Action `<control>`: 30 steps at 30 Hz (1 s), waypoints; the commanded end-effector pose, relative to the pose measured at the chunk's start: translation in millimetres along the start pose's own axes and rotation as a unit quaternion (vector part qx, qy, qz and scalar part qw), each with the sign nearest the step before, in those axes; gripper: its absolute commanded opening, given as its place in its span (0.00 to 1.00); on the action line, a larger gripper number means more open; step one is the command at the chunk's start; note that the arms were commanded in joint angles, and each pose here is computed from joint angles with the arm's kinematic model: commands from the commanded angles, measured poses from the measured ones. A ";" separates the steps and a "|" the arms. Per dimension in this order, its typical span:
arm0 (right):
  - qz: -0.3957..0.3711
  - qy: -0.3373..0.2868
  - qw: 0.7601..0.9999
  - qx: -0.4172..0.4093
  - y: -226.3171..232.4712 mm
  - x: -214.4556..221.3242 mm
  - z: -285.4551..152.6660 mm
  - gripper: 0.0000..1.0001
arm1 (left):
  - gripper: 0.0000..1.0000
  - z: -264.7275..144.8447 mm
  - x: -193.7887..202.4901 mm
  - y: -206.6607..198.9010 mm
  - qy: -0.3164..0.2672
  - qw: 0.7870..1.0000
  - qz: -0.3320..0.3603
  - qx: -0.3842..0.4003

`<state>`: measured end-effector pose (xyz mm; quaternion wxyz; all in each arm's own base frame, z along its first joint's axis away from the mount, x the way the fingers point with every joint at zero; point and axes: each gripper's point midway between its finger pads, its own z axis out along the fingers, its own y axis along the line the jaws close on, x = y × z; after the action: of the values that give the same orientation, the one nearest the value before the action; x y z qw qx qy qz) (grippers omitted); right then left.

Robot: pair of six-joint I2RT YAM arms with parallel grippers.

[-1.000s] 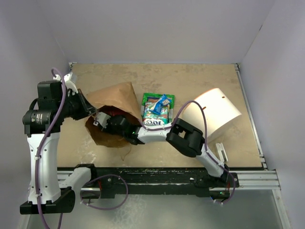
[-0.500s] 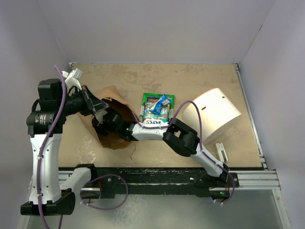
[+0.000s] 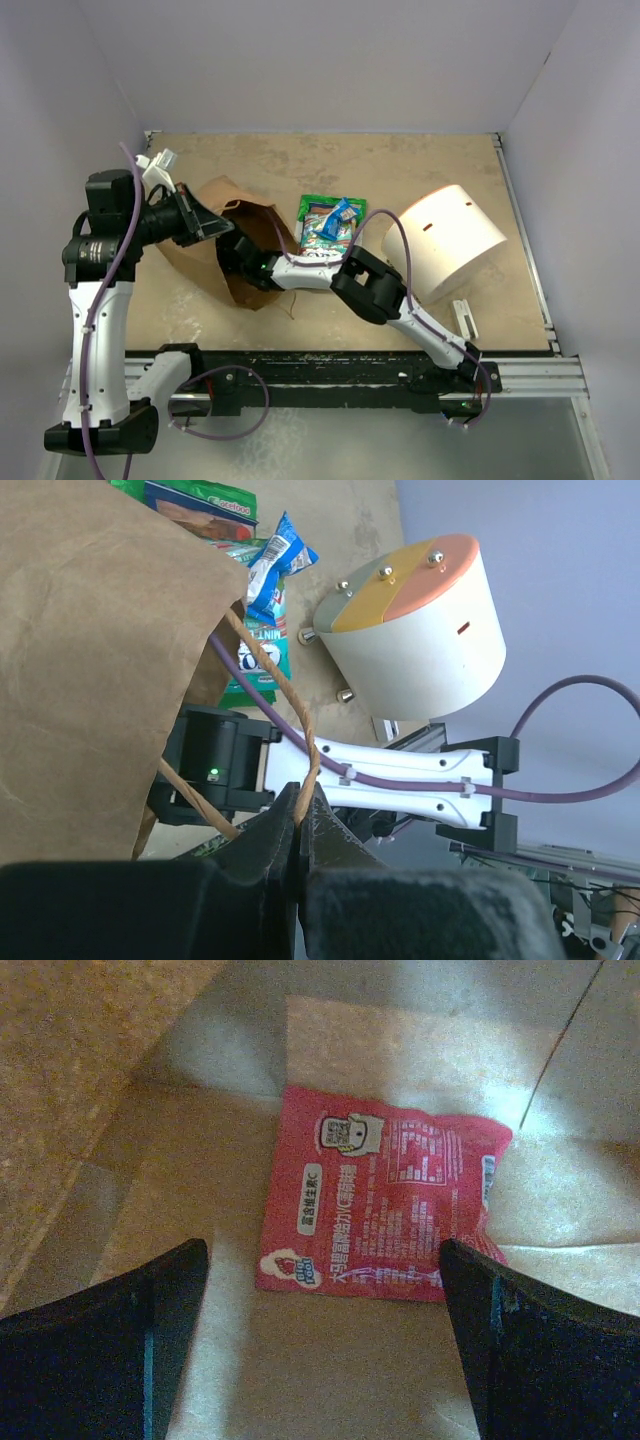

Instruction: Take the snacks out of the paper bag

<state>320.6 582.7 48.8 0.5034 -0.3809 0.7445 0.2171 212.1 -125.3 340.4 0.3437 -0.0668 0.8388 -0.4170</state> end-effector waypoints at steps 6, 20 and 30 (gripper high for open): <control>0.027 0.023 0.999 0.014 -12.3 12.4 23.7 1.00 | 0.00 -16.7 1.6 -14.9 -0.019 0.999 0.033 0.009; 0.070 0.046 0.996 -0.032 -21.1 28.8 26.2 0.20 | 0.00 -23.1 1.3 -7.0 -0.035 0.998 0.037 -0.025; 0.007 -0.030 0.999 -0.014 -26.5 -53.9 -1.0 0.00 | 0.00 -27.1 5.3 36.7 -0.047 0.990 0.024 -0.134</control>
<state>337.1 592.9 32.6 0.4715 -0.3919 0.7480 0.2542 205.3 -102.7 326.8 0.3656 -0.0992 0.8602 -0.3415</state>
